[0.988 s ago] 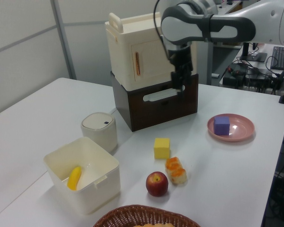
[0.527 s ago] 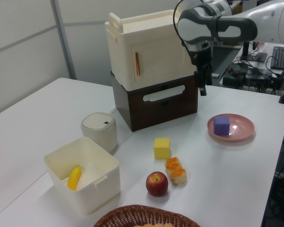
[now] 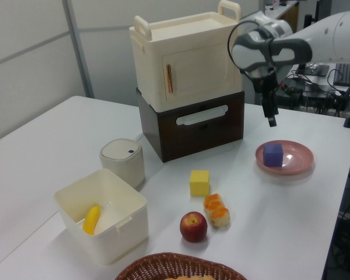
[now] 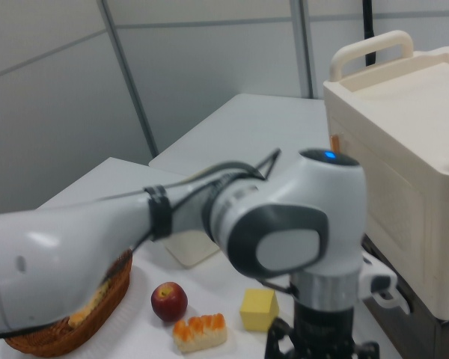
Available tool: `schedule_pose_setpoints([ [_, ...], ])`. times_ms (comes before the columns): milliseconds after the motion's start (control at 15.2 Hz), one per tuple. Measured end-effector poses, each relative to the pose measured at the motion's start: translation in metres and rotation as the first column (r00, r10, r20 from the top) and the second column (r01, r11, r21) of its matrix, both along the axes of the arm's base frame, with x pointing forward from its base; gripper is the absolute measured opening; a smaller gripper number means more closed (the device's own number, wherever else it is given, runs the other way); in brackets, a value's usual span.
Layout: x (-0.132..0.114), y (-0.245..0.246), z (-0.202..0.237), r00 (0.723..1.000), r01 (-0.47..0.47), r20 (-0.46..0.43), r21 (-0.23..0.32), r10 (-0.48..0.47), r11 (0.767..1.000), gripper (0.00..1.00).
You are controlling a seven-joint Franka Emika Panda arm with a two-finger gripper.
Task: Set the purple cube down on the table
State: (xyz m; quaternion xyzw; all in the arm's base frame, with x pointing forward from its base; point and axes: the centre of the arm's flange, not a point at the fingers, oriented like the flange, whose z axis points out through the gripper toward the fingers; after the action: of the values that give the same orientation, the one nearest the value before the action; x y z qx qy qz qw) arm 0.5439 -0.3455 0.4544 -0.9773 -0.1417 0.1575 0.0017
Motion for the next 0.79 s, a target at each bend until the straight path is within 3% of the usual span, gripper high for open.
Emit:
schedule_pose_setpoints([
  [395, 0.006, -0.008, -0.06, 0.994, -0.03, -0.104, 0.011, 0.031, 1.0, 1.0],
  [790, 0.014, -0.005, -0.097, 0.993, -0.053, -0.104, 0.017, 0.054, 0.998, 1.0],
])
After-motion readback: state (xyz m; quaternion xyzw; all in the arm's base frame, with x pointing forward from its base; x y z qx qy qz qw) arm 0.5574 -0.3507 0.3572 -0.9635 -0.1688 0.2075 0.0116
